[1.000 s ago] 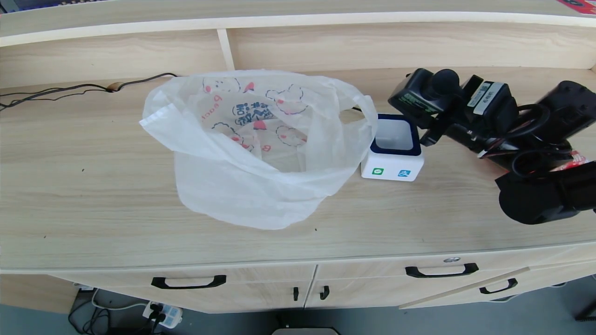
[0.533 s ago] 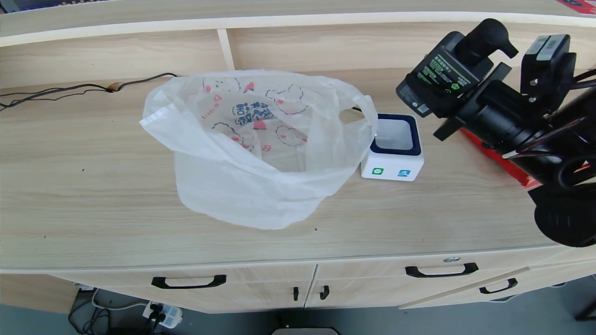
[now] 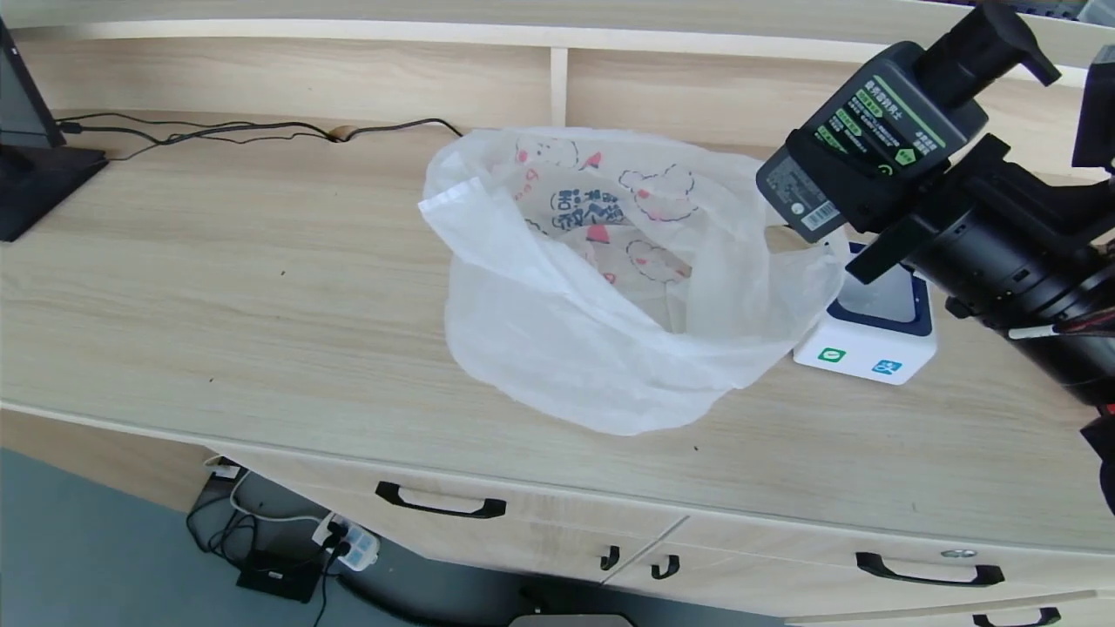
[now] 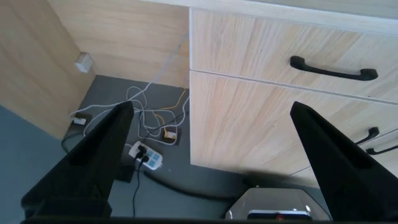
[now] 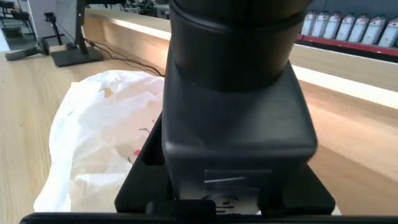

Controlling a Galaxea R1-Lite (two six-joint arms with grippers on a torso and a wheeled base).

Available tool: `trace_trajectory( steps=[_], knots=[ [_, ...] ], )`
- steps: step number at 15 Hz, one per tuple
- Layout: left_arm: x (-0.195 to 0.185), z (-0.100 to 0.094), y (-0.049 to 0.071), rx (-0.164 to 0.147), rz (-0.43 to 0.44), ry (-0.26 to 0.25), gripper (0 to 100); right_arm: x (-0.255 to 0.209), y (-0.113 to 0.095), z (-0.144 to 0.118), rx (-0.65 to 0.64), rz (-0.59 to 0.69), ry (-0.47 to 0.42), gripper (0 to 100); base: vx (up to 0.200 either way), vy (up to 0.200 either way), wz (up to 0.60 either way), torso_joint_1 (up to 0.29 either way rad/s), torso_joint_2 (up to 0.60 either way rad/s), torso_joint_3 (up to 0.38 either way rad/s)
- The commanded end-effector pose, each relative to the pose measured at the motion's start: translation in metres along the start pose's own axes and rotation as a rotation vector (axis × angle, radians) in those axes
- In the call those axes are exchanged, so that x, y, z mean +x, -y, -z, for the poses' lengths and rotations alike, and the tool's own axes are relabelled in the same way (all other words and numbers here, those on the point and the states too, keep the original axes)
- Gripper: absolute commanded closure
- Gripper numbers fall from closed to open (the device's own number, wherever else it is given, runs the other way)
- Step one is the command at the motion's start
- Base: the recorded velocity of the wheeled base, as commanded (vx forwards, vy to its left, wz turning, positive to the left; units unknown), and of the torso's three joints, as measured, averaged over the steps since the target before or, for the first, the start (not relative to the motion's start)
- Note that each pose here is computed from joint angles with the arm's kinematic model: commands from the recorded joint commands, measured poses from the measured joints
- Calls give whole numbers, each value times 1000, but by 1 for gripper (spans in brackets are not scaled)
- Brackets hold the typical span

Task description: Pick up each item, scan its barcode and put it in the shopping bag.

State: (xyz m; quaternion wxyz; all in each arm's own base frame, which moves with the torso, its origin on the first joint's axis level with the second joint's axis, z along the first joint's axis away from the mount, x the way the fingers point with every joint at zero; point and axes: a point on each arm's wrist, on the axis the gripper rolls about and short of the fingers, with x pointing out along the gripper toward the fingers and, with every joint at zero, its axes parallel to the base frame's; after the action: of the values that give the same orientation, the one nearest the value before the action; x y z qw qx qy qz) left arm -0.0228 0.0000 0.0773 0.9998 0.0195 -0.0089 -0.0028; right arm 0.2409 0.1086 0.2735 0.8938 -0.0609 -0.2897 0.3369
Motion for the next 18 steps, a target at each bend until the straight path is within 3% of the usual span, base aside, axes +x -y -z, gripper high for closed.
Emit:
trace_trajectory(
  steps=[1, 5, 7, 10, 15, 18],
  knots=[
    [0, 0, 0, -1, 0, -1, 0, -1, 0, -6, -6, 0, 17, 100, 0, 0, 600, 2, -2, 2],
    [0, 0, 0, 1, 0, 1, 0, 0, 15, -8, 67, 53, 28, 100, 0, 0, 600, 1, -1, 4],
    [0, 0, 0, -1, 0, -1, 0, 0, 16, -1, 202, 138, 2, 100, 0, 0, 600, 2, 5, 2],
    [0, 0, 0, -2, -1, 1, 0, 0, 22, -6, 370, 290, 14, 100, 0, 0, 0, 0, 0, 0],
    [0, 0, 0, -4, -1, 2, 0, -15, 50, -9, 403, 402, -23, 100, 0, 0, 0, 0, 0, 0],
    [0, -1, 0, -2, -1, 4, 0, -41, 47, -9, 460, 451, -93, 100, 0, 0, 0, 0, 0, 0]
  ],
)
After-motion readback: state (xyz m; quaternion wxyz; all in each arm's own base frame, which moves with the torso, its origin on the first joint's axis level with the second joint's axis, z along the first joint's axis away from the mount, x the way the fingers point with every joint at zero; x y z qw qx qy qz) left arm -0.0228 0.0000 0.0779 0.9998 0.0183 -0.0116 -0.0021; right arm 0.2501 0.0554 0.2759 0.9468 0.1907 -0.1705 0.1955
